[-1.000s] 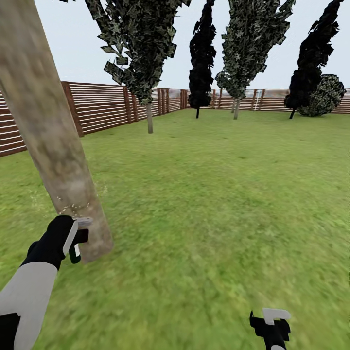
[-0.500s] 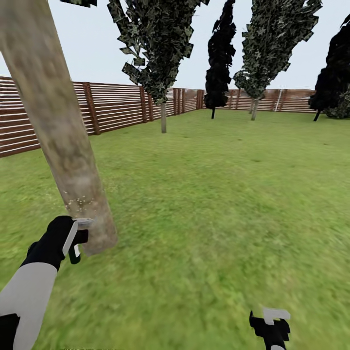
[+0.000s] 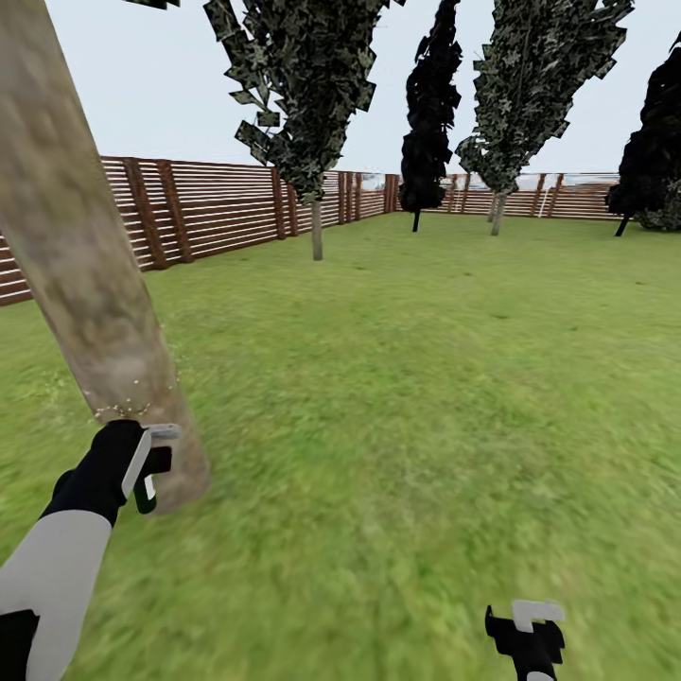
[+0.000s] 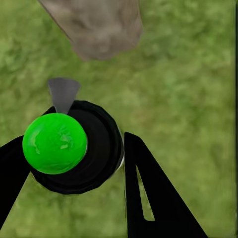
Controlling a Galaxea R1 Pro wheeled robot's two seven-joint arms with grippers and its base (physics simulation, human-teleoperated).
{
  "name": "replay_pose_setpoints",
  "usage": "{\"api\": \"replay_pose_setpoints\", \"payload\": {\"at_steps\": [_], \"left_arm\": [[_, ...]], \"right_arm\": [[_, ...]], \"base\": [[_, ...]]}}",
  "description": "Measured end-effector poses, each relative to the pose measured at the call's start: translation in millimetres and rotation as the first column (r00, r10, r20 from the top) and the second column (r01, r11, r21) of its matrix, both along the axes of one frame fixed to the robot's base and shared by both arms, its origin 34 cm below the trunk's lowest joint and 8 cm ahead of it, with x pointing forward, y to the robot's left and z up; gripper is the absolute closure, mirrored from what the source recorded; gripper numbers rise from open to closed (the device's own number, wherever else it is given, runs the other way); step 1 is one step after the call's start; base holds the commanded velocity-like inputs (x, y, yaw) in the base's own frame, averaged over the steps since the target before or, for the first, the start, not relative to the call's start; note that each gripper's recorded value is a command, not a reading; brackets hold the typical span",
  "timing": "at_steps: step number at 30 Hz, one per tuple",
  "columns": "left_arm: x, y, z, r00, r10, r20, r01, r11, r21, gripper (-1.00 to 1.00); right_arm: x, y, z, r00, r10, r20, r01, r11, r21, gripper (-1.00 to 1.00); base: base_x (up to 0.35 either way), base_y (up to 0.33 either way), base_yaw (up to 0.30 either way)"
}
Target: In the garden, pick up the pesticide atomizer on the floor and spray pesticide onto both trees until each tree trunk is fully covered.
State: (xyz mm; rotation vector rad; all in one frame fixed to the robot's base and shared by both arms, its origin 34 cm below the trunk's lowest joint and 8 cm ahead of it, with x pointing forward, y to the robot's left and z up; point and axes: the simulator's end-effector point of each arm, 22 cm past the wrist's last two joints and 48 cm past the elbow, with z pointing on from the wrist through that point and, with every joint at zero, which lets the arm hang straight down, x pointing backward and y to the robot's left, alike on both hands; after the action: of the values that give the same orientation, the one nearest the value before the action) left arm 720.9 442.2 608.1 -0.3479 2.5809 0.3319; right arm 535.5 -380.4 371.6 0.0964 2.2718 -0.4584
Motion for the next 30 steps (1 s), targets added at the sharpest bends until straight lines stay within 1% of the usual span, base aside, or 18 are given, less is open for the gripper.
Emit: {"api": "replay_pose_setpoints", "payload": {"at_steps": [3,12,24,30], "left_arm": [[-0.5,-0.2,-0.6,1.000,0.000,-0.001,0.000,1.000,0.000,1.00],[0.7,0.2,1.2,1.000,0.000,0.001,0.000,1.000,0.001,1.00],[-0.2,-0.7,-0.5,1.000,0.000,-0.001,0.000,1.000,-0.001,1.00],[-1.2,-1.0,-2.1,1.000,0.000,-0.002,0.000,1.000,-0.003,1.00]], "right_arm": [[0.1,-0.2,0.1,1.000,0.000,0.000,0.000,1.000,-0.001,-1.00],[0.3,0.5,0.0,1.000,0.003,0.000,-0.003,1.000,-0.001,-1.00],[0.2,0.3,-0.1,1.000,0.002,0.000,-0.002,1.000,-0.001,-1.00],[0.1,-0.8,0.1,1.000,0.001,0.000,-0.001,1.000,-0.002,-1.00]], "base": [[0.277,-0.168,0.184],[0.240,-0.191,0.272],[0.150,-0.250,0.273],[0.228,-0.224,0.032]]}}
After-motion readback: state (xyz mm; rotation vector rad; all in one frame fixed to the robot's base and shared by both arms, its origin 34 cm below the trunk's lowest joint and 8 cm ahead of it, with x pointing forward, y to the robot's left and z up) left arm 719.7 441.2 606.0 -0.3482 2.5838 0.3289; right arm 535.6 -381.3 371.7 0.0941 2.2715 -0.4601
